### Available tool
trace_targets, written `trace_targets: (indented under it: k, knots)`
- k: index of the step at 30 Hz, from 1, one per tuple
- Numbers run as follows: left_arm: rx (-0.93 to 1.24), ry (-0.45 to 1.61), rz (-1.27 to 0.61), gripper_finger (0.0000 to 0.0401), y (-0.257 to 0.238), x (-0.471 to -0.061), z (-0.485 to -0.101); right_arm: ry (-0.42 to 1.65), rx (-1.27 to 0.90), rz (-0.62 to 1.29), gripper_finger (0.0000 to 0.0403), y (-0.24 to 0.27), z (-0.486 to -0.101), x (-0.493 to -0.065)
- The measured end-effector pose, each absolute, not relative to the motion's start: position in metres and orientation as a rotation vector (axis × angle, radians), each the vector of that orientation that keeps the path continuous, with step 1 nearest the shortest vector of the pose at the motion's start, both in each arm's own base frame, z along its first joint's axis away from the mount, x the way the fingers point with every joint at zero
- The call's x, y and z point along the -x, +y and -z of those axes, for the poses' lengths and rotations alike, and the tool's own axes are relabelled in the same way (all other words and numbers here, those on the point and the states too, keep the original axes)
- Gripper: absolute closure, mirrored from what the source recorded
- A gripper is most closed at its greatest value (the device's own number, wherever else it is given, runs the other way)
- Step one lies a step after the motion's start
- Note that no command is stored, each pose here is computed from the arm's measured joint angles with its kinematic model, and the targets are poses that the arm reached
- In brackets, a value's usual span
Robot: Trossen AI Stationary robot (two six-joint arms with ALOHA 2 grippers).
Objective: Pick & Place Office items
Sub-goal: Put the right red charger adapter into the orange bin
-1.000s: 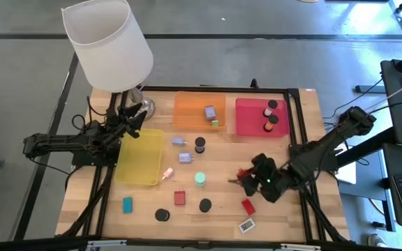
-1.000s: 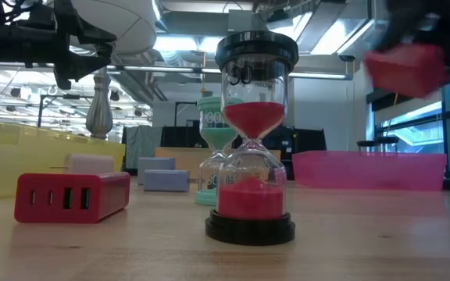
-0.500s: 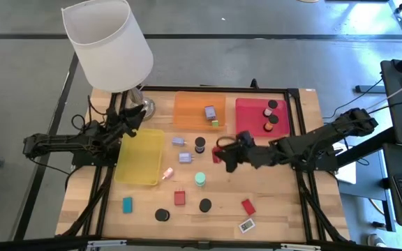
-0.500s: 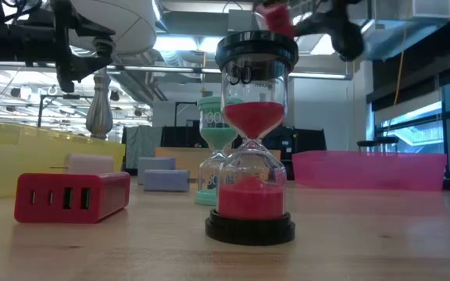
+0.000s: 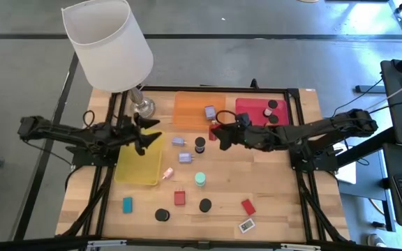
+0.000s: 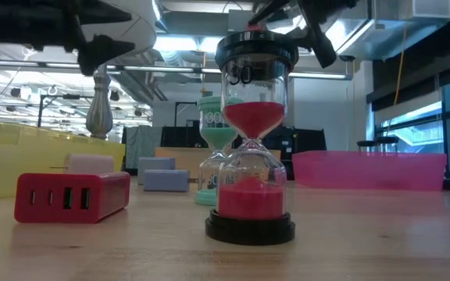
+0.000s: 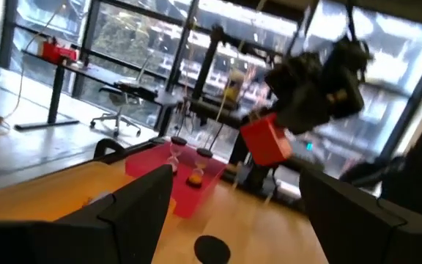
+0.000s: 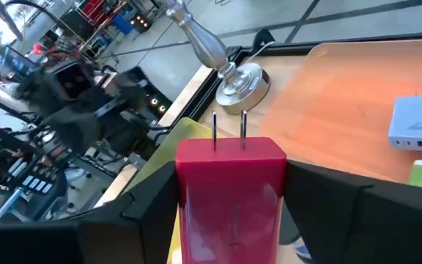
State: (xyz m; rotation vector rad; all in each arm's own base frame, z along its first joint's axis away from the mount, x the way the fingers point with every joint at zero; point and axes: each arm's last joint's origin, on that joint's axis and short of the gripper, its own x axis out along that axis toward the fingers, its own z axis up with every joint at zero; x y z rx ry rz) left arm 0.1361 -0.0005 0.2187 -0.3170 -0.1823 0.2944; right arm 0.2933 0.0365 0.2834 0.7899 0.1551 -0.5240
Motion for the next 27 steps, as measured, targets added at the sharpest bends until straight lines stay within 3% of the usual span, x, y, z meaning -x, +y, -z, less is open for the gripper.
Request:
trace_targets:
  k: [10, 18, 27]
  knots:
    - [0.136, -0.015, -0.400, 0.0107, -0.033, -0.193, -0.244, 0.158, -0.781, 0.533, 0.0189, 0.025, -0.284, -0.295]
    - [0.033, 0.057, -0.652, 0.0107, -0.063, -0.250, -0.252, 0.093, -0.784, 0.582, 0.0189, 0.014, -0.287, -0.297]
    - [0.184, -0.019, -0.751, 0.0107, -0.069, -0.313, -0.270, 0.139, -0.484, 0.588, 0.0189, 0.011, -0.290, -0.297]
